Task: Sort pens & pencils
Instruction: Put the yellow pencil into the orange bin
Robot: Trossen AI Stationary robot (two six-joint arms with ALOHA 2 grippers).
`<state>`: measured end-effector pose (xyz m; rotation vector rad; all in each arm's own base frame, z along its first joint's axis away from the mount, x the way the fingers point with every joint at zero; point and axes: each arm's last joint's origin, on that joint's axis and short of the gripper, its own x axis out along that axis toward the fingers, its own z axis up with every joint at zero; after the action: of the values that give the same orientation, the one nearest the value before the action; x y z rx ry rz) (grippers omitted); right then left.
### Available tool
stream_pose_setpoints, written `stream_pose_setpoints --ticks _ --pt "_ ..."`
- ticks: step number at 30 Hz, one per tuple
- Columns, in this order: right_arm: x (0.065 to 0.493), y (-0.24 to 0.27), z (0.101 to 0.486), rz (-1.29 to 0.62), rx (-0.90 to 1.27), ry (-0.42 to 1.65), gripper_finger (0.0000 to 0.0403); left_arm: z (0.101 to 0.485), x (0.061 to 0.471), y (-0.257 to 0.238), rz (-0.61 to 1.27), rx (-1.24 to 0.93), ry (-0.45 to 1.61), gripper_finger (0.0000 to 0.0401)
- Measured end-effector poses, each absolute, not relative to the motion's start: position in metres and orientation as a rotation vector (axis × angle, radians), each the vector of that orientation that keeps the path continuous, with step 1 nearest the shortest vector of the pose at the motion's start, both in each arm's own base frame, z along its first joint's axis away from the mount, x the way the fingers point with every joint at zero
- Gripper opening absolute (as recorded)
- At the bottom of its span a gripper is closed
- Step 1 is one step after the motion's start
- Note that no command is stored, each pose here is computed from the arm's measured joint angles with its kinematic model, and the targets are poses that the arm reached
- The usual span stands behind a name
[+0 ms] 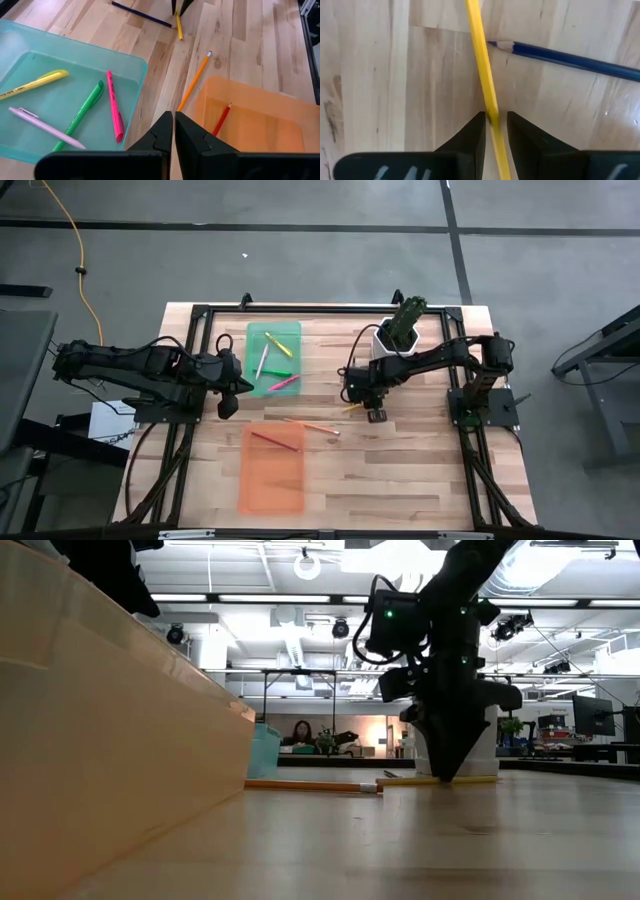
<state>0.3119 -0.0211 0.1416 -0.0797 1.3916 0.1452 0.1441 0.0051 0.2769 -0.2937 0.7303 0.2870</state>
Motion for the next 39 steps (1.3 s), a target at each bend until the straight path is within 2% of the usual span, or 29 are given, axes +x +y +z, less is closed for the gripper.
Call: stream_pose_setpoints --ticks 32,39 --pt "0.3116 -0.0222 0.1399 0.140 -0.054 1.401 0.0069 0.2770 0.1442 0.0050 0.280 -0.297 0.730 0.0008" --pt "0.3118 -0.0223 0.1399 0.136 -0.058 1.400 0.0043 0.2770 0.1442 0.0050 0.280 -0.297 0.729 0.0008"
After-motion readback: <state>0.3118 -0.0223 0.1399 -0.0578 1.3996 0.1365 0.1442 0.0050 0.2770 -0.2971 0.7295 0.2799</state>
